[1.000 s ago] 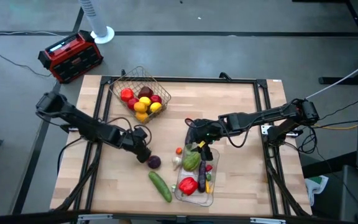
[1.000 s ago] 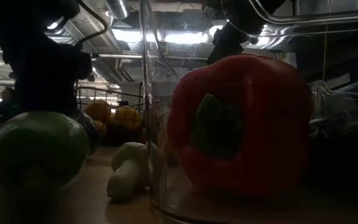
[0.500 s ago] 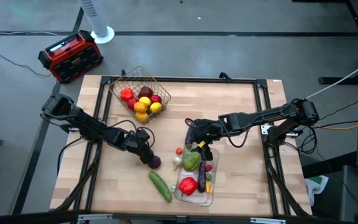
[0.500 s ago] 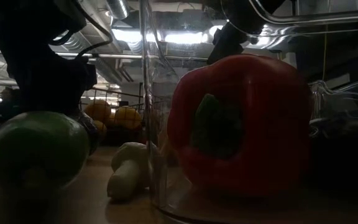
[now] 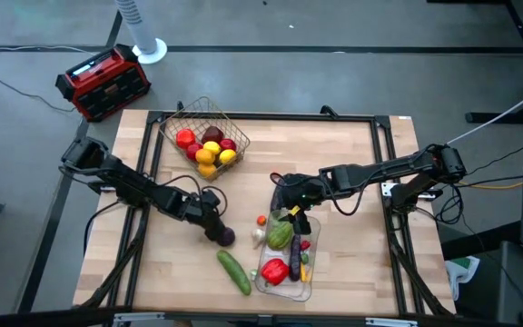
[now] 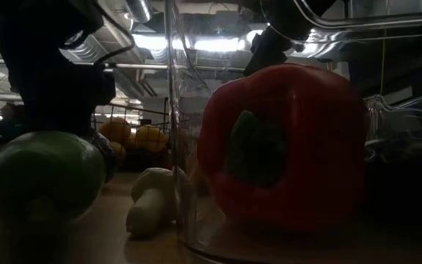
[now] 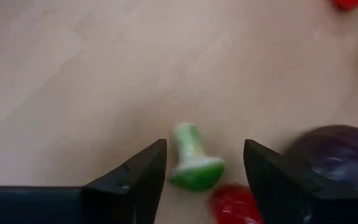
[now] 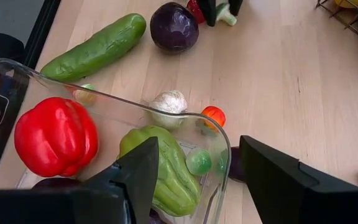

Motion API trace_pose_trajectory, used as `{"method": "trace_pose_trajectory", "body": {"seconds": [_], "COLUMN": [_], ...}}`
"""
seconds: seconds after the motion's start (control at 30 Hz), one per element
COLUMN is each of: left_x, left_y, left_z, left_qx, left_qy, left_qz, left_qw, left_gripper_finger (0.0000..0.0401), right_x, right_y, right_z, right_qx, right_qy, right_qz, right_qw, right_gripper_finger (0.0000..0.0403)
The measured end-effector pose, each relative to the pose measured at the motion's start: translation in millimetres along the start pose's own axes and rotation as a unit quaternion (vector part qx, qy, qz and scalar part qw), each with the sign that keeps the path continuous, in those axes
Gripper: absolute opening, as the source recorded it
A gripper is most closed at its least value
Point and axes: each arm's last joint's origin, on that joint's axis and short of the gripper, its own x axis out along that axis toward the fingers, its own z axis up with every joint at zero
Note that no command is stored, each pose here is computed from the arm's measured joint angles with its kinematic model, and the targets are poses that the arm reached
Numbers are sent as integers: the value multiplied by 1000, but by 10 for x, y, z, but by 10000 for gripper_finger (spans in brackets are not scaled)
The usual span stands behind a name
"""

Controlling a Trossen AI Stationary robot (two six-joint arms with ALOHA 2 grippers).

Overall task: Sort produce into baskets
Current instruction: Put the green mushroom into the transparent bin

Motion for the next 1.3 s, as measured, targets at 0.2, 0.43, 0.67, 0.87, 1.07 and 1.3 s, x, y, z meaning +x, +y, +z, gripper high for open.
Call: {"method": "trace_pose_trajectory", "body": {"seconds": [0.2,0.43,0.67,0.87,1.07,1.3], "left_x": [-62,-136,-143,-137,-63,37], "left_y": [-128,-254,-259,-250,-193,-162], "left_z": [91,182,187,193,251,270], "left_qx": [14,21,43,63,62,59], "left_qy": [-16,-31,-32,-38,-38,-33], "left_qz": [-20,-39,-35,-32,-12,4], "left_qw": [1000,999,998,997,997,998], "left_gripper_finger": [183,165,149,151,170,188], "right_x": [0,-1,-1,-1,0,0], "right_y": [0,0,0,0,0,0], "right_z": [0,1,1,1,0,2], "right_qx": [0,0,0,0,0,0], "right_qy": [0,0,0,-1,0,-1], "right_qz": [0,0,0,0,0,0], "right_qw": [1000,1000,1000,1000,1000,1000], "right_gripper_finger": [221,221,221,221,221,221]}}
